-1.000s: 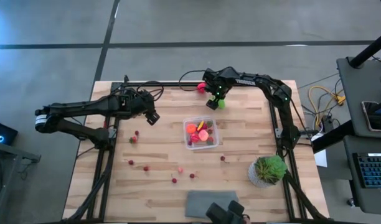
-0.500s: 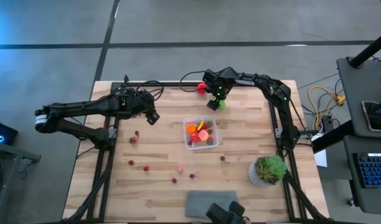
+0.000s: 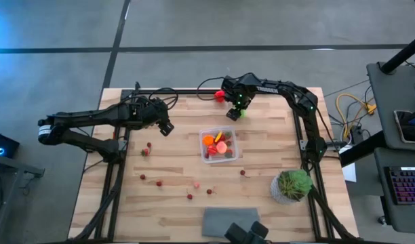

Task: Pick and placing Produce into tupperware
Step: Put the green melon into the transparent container

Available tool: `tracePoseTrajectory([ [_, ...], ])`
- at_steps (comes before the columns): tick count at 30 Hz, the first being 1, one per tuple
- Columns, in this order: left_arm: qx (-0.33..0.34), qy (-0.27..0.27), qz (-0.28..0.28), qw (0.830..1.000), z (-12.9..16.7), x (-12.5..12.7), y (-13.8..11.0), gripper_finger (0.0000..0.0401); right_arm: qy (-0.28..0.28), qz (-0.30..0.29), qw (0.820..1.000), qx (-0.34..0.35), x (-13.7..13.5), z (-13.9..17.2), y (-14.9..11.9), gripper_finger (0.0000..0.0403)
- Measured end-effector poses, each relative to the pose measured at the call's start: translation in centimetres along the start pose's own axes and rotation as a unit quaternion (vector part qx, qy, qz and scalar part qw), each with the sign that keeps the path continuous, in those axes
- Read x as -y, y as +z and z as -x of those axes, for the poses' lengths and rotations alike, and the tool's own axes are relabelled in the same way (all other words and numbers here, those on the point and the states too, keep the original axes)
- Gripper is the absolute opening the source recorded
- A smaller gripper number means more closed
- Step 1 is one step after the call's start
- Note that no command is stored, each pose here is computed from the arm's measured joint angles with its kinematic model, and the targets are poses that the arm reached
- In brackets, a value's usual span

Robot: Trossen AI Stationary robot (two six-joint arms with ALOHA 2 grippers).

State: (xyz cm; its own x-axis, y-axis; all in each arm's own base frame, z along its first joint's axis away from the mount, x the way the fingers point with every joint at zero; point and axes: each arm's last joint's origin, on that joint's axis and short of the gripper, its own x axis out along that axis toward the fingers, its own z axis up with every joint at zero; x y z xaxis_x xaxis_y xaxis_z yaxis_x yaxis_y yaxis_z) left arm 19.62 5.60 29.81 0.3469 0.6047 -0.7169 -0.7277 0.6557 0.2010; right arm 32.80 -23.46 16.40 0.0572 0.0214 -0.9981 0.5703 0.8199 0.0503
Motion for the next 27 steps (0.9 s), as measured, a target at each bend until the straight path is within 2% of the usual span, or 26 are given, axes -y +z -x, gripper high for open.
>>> tracePoseTrajectory([
  [10,0.0,0.0,0.0,1.0,0.0,0.0,0.0,0.0231,0.004,0.005,1.0,0.007,-0.8,0.5,0.1,0.0239],
  [16,-0.001,0.0,0.0,1.0,0.0,0.0,0.0,0.0231,0.02,0.017,0.998,0.058,-2.8,4.0,-0.5,0.0245],
  [19,-0.001,0.0,-0.001,1.0,0.0,0.0,0.0,0.0231,0.072,0.018,0.992,0.098,-4.4,6.7,-1.2,0.0246],
  [23,0.0,0.0,-0.001,1.0,0.0,0.0,0.0,0.0231,0.174,0.046,0.974,0.141,-7.5,9.9,-2.3,0.0246],
  [27,0.006,-0.003,0.003,1.0,-0.1,0.1,0.1,0.0231,0.205,0.065,0.966,0.145,-10.7,10.4,-2.9,0.0246],
])
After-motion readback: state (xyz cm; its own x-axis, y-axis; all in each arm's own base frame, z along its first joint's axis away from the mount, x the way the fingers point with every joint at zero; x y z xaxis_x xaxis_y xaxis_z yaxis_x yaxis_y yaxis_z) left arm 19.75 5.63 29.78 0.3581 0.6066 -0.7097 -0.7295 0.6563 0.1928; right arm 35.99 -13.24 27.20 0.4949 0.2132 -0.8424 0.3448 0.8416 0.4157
